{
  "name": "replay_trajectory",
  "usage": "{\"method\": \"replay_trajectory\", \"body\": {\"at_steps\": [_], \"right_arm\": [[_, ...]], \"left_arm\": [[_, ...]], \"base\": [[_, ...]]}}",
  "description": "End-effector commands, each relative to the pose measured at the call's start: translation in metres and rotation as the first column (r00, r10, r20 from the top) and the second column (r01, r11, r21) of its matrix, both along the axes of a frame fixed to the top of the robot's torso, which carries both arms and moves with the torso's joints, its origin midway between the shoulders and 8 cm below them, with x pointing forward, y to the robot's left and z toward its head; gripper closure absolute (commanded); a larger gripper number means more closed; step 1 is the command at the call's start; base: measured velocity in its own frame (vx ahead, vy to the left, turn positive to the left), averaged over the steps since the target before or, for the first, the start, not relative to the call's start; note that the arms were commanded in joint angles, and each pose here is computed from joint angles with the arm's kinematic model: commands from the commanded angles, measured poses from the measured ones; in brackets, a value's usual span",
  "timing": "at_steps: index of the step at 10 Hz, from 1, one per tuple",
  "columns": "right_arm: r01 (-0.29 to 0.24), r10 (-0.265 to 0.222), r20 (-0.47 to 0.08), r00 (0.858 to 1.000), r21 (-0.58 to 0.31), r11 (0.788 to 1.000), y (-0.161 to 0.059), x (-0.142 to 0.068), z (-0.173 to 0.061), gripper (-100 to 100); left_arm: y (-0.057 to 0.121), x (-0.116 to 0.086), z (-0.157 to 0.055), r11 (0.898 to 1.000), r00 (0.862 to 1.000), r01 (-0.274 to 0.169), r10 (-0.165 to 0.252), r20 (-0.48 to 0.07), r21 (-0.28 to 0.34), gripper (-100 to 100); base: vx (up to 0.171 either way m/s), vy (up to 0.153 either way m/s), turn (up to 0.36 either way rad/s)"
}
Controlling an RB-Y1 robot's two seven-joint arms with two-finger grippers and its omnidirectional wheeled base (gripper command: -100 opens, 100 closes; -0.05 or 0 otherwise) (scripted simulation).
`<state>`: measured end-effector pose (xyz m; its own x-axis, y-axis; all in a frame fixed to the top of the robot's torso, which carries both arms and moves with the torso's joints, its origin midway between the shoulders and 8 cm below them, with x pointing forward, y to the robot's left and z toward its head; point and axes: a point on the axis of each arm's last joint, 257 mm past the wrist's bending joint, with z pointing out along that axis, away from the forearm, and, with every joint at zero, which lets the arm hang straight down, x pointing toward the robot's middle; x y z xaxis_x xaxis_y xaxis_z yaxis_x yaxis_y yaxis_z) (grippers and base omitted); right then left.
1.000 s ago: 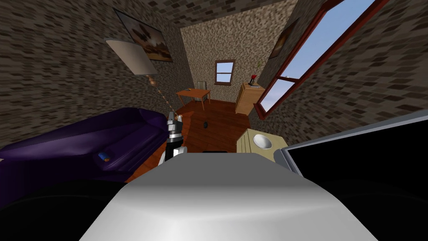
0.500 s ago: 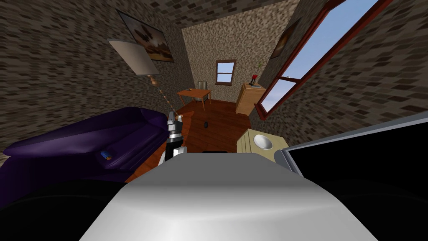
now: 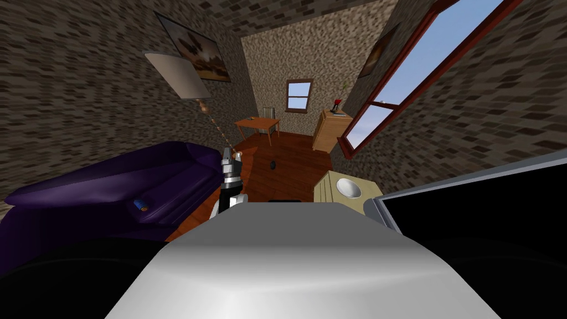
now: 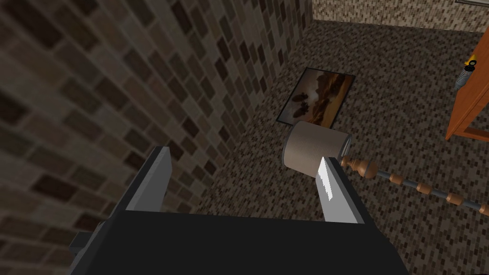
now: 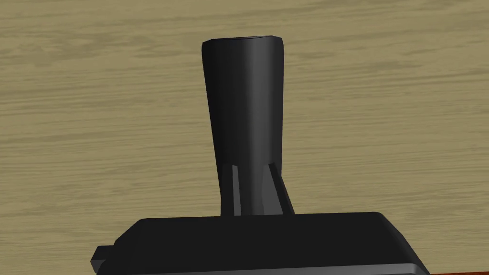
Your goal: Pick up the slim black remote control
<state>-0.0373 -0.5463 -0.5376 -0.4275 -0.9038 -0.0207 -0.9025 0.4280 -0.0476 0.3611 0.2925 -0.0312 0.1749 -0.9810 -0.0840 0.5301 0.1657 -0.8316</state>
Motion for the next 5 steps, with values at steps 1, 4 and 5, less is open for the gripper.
{"method": "replay_trajectory", "body": {"at_steps": [1,4,5], "right_arm": [[-0.007,0.007,-0.003,1.0,0.003,1.0,-0.0068,0.0041,0.0097,100],[-0.011,0.011,-0.002,1.0,0.007,1.0,-0.0093,0.0075,0.0143,100],[-0.013,0.013,-0.003,1.0,0.009,1.0,-0.0094,0.0077,0.015,0]], "left_arm": [[0.0,0.0,0.0,1.0,1.0,0.0,0.0,0.0,0.0,0],[0.0,0.0,0.0,1.0,1.0,0.0,0.0,0.0,0.0,0],[0.0,0.0,0.0,1.0,1.0,0.0,0.0,0.0,0.0,0]], "base": [[0.006,-0.01,-0.021],[0.005,0.003,-0.032],[0.0,0.0,0.0]]}}
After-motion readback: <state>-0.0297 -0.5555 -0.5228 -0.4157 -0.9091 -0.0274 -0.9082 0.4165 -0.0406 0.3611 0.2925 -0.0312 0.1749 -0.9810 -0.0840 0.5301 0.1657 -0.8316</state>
